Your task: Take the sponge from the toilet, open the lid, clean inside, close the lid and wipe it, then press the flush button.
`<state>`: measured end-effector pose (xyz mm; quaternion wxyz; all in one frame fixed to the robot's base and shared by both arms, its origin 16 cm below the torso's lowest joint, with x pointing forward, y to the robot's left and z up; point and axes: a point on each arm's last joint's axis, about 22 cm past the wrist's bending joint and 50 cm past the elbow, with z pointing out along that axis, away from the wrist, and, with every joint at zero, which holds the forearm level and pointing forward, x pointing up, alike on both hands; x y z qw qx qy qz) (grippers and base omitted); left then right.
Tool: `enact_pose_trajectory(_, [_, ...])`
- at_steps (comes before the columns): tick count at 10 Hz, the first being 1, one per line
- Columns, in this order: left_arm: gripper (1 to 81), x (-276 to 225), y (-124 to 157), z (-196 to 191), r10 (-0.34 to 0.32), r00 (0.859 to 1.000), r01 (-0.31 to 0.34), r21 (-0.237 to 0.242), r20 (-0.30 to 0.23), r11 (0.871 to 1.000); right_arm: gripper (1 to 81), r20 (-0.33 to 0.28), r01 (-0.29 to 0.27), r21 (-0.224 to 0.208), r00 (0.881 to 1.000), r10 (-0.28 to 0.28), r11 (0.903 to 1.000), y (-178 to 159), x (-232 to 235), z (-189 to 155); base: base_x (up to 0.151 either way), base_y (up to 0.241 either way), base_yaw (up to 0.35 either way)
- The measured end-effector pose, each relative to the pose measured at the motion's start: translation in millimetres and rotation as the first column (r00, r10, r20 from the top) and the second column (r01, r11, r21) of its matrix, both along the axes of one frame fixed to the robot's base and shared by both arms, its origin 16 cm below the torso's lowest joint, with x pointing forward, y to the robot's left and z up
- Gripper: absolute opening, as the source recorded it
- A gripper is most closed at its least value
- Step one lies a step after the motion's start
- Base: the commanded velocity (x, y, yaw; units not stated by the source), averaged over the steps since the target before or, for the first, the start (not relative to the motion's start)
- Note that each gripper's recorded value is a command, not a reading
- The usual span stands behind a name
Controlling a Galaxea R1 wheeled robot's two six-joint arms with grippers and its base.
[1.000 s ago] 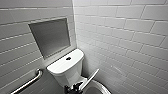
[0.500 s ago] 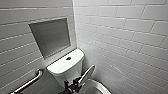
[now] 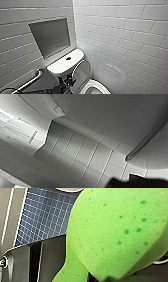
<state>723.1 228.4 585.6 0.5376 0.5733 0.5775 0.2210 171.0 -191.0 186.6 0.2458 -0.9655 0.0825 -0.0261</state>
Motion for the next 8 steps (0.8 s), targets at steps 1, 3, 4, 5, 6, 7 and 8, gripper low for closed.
enact_pose_trajectory(1, [81.1,5,9,-1,0.024,1.000,-0.025,-0.010,-0.008,1.000,1.0,0.000,0.000,0.001,1.000,0.000,1.0000,0,0,0,0.000,0.000,0.000])
enact_pose_trajectory(3, [81.1,14,27,-6,0.057,0.998,-0.057,-0.028,-0.029,0.998,1.0,-0.005,0.000,-0.001,1.000,0.000,1.0000,0,-4,0,0.000,0.000,0.000])
enact_pose_trajectory(4, [81.1,15,29,-6,0.050,0.998,-0.052,-0.037,-0.037,0.998,1.0,-0.007,0.001,-0.001,1.000,-0.001,1.0000,-1,-6,1,0.000,0.000,0.000])
enact_pose_trajectory(5, [81.1,15,30,-7,0.046,0.998,-0.048,-0.038,-0.039,0.998,1.0,-0.008,0.001,-0.001,1.000,-0.001,1.0000,-1,-7,1,0.000,0.000,0.000])
enact_pose_trajectory(6, [81.1,13,32,-9,0.045,0.998,-0.047,-0.037,-0.041,0.998,1.0,-0.009,0.001,-0.001,1.000,-0.001,1.0000,-1,-8,1,0.000,0.000,0.000])
enact_pose_trajectory(7, [81.1,8,37,-11,0.047,0.998,-0.049,-0.032,-0.039,0.998,1.0,-0.009,0.001,0.000,1.000,-0.001,1.0000,0,-8,1,0.000,0.000,0.000])
enact_pose_trajectory(8, [81.1,5,40,-11,0.046,0.998,-0.047,-0.031,-0.041,0.998,1.0,-0.010,0.002,0.001,1.000,-0.002,1.0000,0,-9,1,0.000,0.000,0.000])
